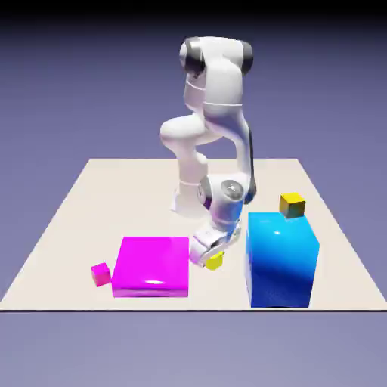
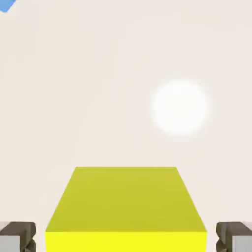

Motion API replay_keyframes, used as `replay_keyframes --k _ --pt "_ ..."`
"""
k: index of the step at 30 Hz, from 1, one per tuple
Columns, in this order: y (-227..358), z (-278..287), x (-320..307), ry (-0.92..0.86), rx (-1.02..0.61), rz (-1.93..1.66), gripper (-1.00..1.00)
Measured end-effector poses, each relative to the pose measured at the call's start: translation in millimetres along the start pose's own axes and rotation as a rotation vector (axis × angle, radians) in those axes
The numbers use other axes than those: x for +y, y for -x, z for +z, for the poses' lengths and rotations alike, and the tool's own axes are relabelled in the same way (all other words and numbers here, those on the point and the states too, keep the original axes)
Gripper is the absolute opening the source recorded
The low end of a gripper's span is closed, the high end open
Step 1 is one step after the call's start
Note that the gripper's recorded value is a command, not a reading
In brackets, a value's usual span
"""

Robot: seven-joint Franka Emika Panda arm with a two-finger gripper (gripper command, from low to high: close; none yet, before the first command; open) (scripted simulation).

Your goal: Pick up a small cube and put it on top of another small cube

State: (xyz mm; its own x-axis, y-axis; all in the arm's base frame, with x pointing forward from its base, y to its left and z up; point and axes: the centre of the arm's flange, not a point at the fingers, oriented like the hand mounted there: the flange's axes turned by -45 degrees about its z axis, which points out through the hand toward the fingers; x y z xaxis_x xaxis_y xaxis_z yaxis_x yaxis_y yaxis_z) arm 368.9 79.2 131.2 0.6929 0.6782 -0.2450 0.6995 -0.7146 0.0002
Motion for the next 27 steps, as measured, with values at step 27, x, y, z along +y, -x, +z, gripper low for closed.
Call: replay_keyframes --k 27 --pt "-88 -361 -160 0.257 0.0 -1.026 -1.0"
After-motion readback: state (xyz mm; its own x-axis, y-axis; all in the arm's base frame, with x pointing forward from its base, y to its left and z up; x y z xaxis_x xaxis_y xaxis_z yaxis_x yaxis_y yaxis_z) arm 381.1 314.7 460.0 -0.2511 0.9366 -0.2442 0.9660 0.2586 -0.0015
